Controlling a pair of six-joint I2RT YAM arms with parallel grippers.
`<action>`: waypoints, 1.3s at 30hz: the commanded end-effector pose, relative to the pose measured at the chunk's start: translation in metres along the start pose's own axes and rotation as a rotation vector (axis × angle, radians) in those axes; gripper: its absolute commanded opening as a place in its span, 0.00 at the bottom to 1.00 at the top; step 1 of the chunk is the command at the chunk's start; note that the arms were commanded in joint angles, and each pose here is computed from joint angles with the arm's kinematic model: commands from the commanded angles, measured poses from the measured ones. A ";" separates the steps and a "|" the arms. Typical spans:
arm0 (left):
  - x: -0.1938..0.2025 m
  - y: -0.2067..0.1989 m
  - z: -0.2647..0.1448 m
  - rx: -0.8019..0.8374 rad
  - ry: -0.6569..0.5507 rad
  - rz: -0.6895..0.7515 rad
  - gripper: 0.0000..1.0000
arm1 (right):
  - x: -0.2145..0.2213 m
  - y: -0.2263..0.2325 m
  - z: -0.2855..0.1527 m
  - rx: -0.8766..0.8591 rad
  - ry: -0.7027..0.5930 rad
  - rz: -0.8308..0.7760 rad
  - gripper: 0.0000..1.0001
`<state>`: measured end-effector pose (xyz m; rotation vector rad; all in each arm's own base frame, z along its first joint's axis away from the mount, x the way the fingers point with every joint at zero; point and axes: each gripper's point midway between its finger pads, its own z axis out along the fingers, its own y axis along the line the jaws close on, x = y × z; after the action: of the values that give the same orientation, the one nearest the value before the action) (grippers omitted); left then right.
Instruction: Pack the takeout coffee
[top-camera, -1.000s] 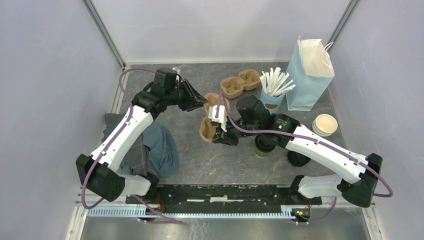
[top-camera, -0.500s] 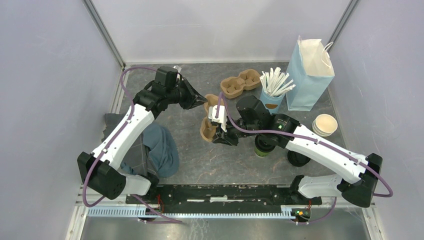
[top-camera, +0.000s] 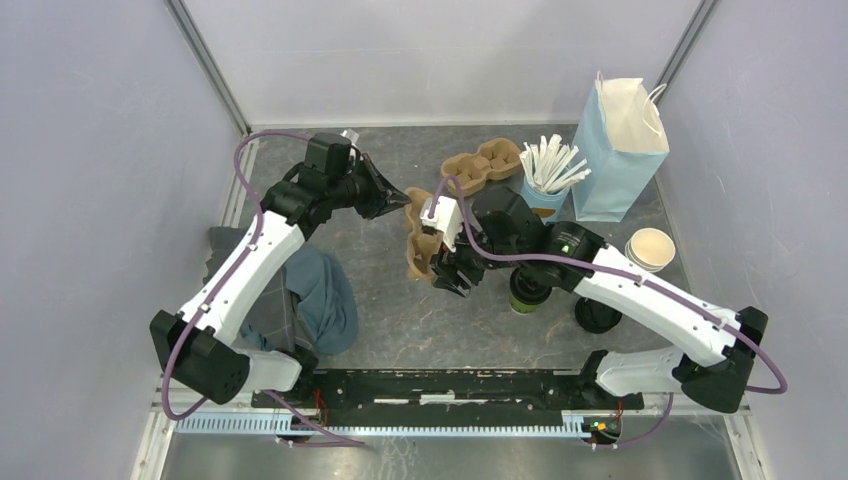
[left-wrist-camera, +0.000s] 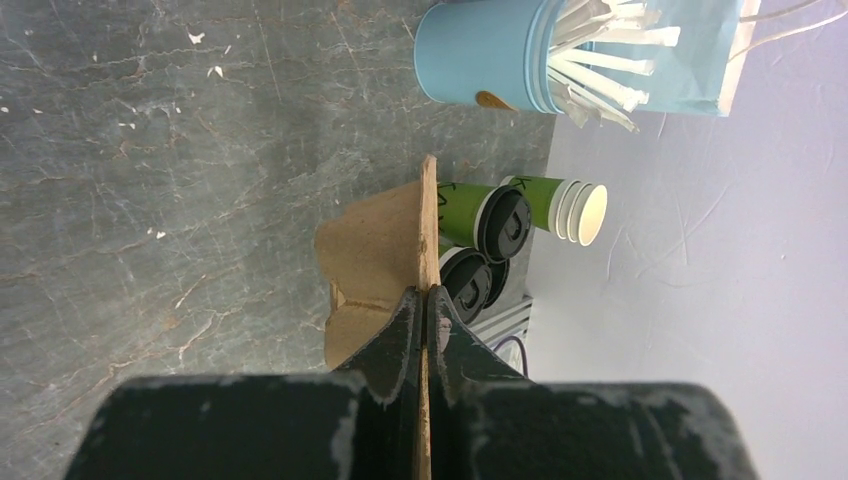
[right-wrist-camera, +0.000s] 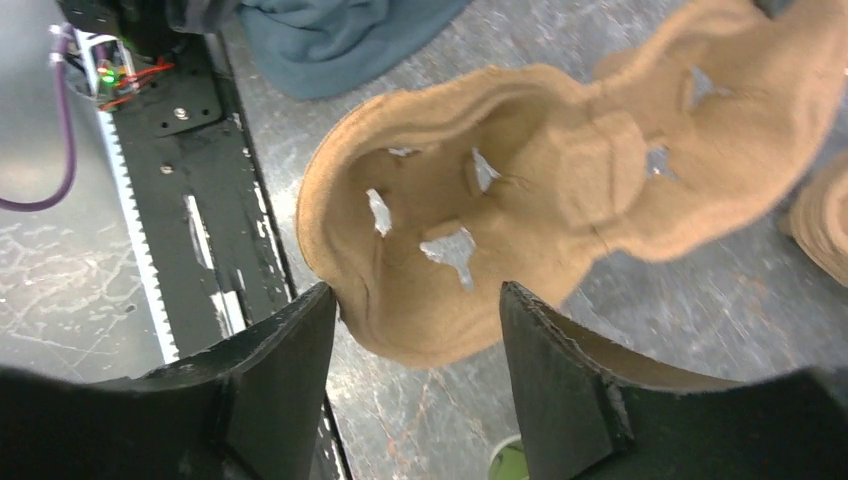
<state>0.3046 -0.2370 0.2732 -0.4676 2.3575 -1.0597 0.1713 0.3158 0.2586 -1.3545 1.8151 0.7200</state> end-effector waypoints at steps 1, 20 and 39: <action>-0.005 0.004 -0.007 -0.011 -0.025 0.081 0.02 | -0.006 -0.016 -0.035 0.161 -0.003 0.083 0.70; -0.024 0.018 -0.045 -0.155 -0.109 0.244 0.02 | -0.006 -0.101 -0.147 0.827 -0.065 0.280 0.98; -0.022 0.033 -0.071 -0.239 -0.102 0.585 0.02 | 0.063 -0.353 -0.323 1.343 -0.236 0.788 0.95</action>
<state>0.2803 -0.1731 0.2918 -0.0296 2.3430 -0.6098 0.4089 -0.0334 0.3509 0.2131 2.0659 -0.1896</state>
